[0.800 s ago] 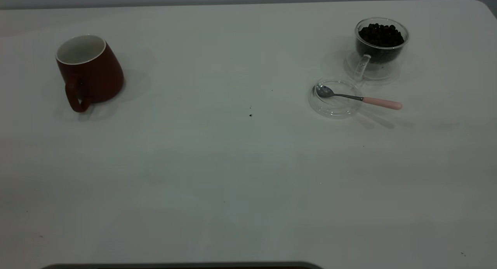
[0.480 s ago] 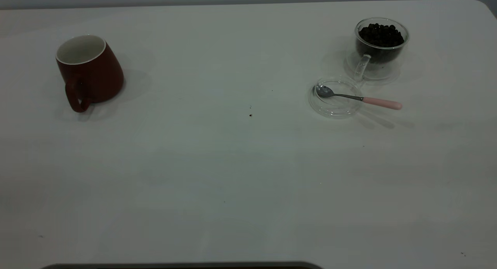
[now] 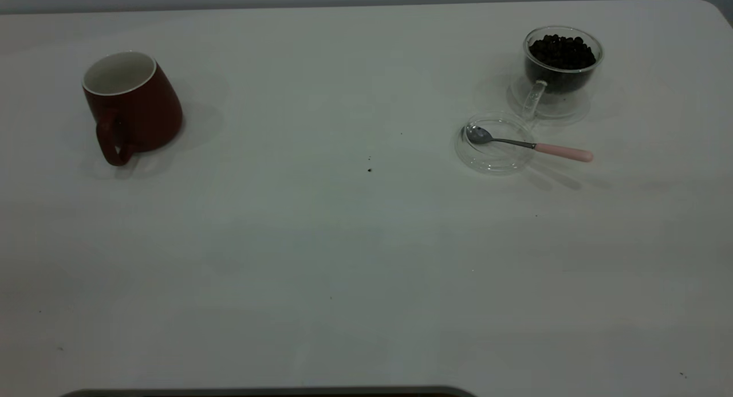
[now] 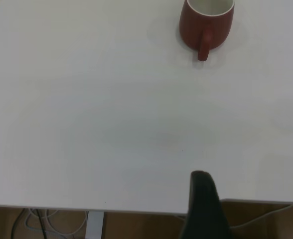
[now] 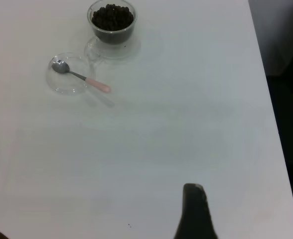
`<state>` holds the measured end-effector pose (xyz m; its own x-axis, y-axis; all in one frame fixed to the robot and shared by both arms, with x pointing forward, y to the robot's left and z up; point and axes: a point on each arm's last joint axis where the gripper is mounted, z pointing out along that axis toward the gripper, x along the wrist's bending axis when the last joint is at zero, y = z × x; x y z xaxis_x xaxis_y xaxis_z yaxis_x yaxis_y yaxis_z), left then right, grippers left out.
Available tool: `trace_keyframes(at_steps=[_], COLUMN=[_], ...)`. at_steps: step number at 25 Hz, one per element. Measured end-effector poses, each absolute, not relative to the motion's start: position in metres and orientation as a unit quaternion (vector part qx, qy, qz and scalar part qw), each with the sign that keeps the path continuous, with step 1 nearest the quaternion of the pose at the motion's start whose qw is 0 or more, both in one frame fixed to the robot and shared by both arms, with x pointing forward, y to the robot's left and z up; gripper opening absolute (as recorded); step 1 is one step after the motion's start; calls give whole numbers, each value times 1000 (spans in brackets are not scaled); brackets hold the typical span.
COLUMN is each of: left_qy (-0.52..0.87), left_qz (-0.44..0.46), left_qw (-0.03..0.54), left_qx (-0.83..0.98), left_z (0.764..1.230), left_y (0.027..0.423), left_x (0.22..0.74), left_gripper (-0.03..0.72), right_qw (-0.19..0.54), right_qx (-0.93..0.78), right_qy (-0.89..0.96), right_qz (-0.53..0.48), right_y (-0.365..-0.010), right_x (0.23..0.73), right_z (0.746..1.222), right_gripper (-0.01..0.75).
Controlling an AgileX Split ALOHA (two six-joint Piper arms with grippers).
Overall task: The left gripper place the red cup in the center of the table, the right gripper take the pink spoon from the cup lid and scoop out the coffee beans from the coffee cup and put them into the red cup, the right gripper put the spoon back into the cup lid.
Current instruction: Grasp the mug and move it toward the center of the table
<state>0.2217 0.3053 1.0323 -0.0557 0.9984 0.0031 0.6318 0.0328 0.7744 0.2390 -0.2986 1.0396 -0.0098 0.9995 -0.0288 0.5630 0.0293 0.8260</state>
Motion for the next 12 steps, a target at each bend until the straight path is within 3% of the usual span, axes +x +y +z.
trace_keyframes(at_steps=[12], left_qy=[655], left_qz=[305], left_qw=[301], left_qx=[622], left_z=[1032], left_y=[304], left_x=[222], left_gripper=[569], right_qw=[336], right_qx=[617], right_qy=[633], right_qz=[325], right_y=[-298], right_x=[239], right_z=[1040], right_gripper=[589])
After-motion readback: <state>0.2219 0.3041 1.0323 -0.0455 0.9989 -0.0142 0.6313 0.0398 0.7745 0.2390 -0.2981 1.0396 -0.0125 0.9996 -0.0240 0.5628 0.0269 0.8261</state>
